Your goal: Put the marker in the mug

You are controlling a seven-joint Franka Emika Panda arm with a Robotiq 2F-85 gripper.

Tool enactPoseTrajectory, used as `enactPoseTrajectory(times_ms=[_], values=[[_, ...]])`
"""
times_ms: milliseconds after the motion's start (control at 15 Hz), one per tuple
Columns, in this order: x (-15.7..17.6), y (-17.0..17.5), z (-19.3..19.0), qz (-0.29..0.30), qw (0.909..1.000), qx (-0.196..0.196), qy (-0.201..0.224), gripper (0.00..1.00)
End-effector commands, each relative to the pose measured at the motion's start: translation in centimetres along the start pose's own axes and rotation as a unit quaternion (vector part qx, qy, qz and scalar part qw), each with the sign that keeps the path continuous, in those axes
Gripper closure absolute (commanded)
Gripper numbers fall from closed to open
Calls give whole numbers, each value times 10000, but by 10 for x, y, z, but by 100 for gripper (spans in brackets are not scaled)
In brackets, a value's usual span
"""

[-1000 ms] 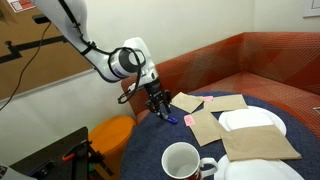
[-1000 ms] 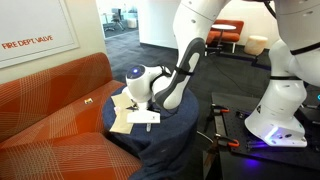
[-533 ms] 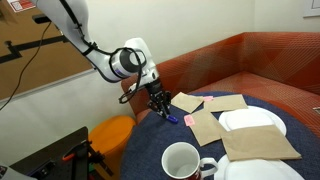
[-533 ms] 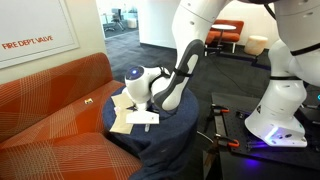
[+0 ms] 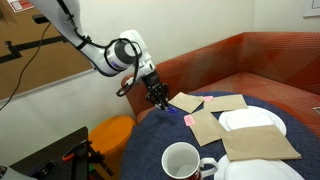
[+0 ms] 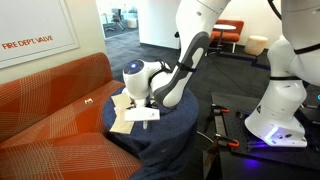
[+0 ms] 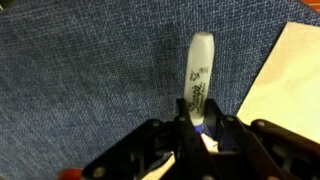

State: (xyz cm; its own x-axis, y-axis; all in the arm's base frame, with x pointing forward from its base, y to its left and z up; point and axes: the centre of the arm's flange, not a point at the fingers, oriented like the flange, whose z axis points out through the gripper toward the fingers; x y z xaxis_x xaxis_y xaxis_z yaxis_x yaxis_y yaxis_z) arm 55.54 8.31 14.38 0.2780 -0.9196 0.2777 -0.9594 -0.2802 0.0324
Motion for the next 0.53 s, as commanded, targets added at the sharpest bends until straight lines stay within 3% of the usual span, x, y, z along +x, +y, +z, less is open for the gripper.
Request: enactPoseTrajectory(times_ms=[0,467], values=[[14,23,-46,-311,9994,-41,173,94],[57,49,-94,-767,9953,-258,529,94]])
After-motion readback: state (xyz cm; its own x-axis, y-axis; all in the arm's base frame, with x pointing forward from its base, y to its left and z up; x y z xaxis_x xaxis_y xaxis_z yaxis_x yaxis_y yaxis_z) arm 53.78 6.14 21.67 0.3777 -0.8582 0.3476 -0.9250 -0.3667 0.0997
